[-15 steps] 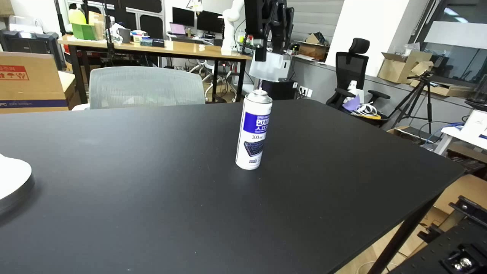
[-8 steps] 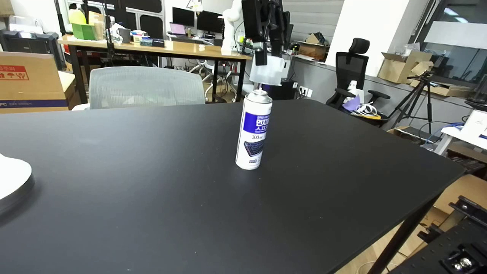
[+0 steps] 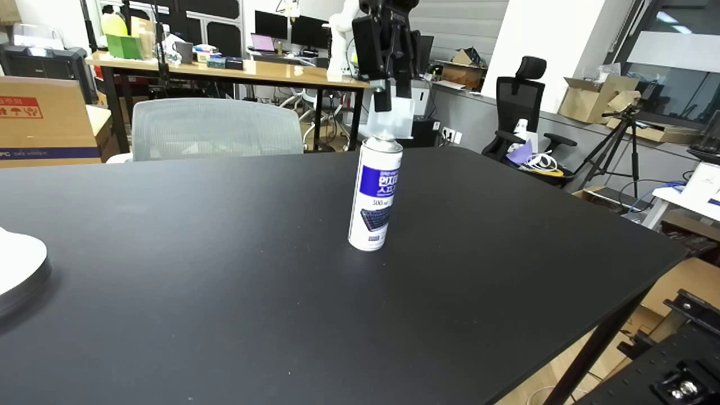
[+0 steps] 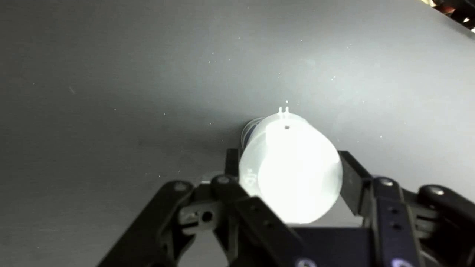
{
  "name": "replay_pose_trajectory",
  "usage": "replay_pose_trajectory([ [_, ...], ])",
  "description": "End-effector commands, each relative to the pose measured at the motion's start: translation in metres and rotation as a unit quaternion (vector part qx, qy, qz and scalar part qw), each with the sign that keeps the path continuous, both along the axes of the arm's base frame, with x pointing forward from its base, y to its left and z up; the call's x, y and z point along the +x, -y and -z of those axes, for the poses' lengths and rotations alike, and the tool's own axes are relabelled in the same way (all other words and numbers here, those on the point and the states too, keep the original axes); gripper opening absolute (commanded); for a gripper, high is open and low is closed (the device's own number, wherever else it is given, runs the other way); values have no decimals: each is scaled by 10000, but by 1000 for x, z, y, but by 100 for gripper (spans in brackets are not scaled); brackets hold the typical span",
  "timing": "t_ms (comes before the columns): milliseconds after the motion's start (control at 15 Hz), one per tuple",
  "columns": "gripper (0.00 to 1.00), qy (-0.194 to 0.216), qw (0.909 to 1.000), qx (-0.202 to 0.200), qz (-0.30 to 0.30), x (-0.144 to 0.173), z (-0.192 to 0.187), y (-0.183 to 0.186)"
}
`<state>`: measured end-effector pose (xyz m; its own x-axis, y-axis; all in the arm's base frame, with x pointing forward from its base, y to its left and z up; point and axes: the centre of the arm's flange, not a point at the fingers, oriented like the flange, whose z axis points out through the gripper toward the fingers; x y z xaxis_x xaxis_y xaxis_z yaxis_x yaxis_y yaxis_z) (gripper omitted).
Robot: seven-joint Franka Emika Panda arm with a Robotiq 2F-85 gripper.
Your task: Pick the cover and put it on the bottle
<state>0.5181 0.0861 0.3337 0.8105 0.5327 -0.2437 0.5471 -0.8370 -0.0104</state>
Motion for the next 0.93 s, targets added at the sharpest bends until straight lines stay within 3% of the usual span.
replay_pose_trajectory([
  [0,40,106,9998,-158,-29,7,-1,-7],
  [867,40,109,9994,-192,-251,0,4,-18],
])
